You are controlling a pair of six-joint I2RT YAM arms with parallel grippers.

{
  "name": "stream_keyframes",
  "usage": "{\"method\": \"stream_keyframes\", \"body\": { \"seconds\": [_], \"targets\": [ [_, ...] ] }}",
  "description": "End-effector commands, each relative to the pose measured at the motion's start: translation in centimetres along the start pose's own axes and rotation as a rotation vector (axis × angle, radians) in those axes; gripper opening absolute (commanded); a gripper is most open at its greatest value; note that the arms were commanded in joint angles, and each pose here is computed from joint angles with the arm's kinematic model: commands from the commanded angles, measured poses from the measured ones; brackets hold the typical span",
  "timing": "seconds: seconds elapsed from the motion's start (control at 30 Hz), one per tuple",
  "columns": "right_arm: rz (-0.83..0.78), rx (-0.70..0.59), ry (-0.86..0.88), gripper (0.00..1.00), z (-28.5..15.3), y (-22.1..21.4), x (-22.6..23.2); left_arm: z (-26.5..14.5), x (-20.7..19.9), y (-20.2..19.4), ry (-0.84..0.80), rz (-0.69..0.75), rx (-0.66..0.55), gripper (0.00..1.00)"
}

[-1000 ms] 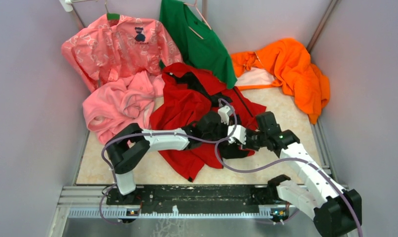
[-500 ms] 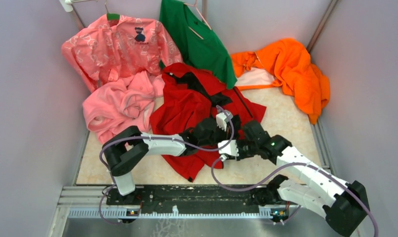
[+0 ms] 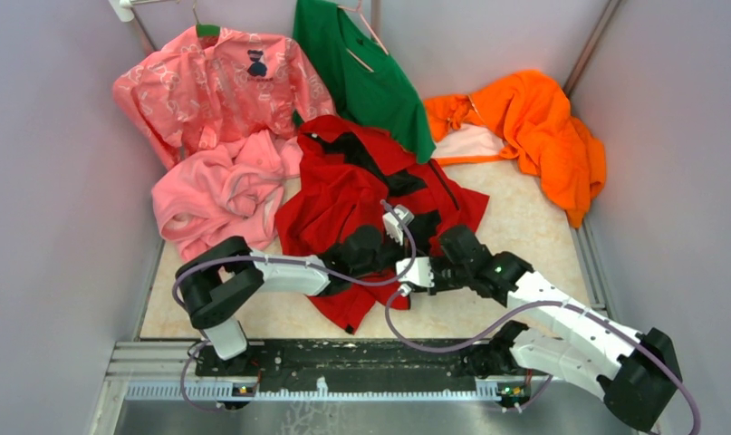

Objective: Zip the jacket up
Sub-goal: Adjust the zipper on the jacket.

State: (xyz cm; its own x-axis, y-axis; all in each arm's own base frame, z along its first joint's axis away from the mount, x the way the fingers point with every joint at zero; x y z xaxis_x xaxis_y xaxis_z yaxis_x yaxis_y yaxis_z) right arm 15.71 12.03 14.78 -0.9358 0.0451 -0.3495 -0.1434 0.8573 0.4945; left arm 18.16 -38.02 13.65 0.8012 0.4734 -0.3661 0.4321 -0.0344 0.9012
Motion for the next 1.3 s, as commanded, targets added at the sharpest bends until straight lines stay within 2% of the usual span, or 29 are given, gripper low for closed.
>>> {"method": "stream_keyframes", "body": {
  "seconds": [0.0, 0.23, 0.6, 0.8, 1.03, 1.27],
  "targets": [
    [0.039, 0.144, 0.087, 0.00, -0.8, -2.3, 2.2, 0.5, 1.5, 5.1, 0.121, 0.024, -0.235, 0.00],
    [0.092, 0.263, 0.024, 0.00, -1.3, -4.5, 1.5, 2.8, 2.7, 3.2, 0.175, -0.029, -0.168, 0.00],
    [0.091, 0.252, 0.066, 0.00, -1.3, -5.0, 2.4, 4.6, 2.0, 2.4, 0.098, -0.048, -0.097, 0.00],
    [0.085, 0.253, 0.070, 0.00, -1.5, -5.0, 2.5, 4.5, 1.6, 2.3, 0.078, -0.067, -0.086, 0.15],
    [0.080, 0.261, 0.048, 0.04, -2.0, -5.1, 2.4, 3.4, 1.4, 3.0, 0.080, -0.072, -0.096, 0.28],
    [0.085, 0.257, 0.041, 0.06, -2.1, -5.2, 2.5, 1.5, 0.8, 4.3, 0.086, -0.058, -0.112, 0.37]
  ]
}}
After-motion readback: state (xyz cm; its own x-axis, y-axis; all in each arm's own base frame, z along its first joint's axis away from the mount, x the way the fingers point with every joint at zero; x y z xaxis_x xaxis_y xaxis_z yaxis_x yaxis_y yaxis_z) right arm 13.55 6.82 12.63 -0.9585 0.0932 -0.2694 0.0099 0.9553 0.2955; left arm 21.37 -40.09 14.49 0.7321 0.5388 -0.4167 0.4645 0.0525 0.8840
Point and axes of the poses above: each gripper's point midway between its finger pads, its own z axis out along the fingers, its own x axis along the line the jaws close on, y = z × x, the point moved 7 cm from there along -z, back along the fingers, and after that the axes turned 8 degrees about z, right-handed, at the moved point
